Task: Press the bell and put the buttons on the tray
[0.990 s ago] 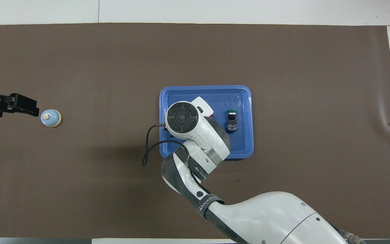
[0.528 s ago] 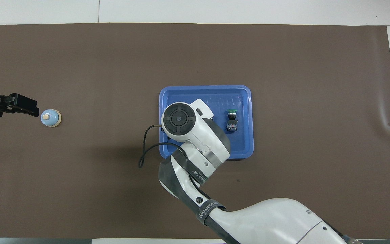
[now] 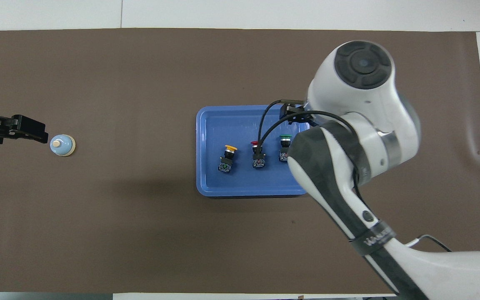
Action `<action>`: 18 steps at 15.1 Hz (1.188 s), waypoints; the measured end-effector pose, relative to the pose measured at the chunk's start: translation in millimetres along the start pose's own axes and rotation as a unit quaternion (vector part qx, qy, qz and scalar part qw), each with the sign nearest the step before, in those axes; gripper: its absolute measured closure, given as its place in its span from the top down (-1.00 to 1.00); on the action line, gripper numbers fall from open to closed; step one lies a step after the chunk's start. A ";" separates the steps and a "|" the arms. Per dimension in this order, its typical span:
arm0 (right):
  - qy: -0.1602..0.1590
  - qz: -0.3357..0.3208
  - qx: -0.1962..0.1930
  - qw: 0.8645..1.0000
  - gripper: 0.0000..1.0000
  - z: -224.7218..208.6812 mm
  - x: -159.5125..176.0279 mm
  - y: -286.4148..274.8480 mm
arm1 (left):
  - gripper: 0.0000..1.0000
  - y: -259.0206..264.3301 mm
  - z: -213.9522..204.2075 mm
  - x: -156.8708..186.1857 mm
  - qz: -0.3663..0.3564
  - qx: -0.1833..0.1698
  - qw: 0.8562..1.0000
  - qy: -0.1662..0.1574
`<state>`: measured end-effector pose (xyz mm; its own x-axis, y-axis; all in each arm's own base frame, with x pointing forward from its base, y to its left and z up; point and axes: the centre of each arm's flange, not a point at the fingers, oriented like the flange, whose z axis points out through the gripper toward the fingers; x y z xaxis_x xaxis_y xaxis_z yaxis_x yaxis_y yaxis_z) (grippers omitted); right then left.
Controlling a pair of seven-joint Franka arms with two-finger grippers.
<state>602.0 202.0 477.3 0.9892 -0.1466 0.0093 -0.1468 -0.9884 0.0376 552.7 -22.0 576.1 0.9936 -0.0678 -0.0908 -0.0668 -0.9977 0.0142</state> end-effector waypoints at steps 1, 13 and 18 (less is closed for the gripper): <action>-0.001 -0.013 -0.001 1.000 1.00 -7.7 8.5 27.9 | 1.00 0.0 0.0 0.0 0.000 0.000 1.000 0.000; -0.039 -0.070 -0.018 0.997 1.00 -147.0 -52.8 191.8 | 1.00 0.0 0.0 0.0 0.000 0.000 1.000 0.000; -0.052 -0.066 -0.008 0.996 1.00 -147.5 -56.5 194.7 | 1.00 0.0 0.0 0.0 0.000 0.000 1.000 0.000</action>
<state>517.0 23.5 631.4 0.9949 -0.0184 -0.0996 -0.0136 -0.9987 0.0482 552.7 -22.0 576.1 0.9936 -0.0678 -0.0908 -0.0668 -0.9977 0.0142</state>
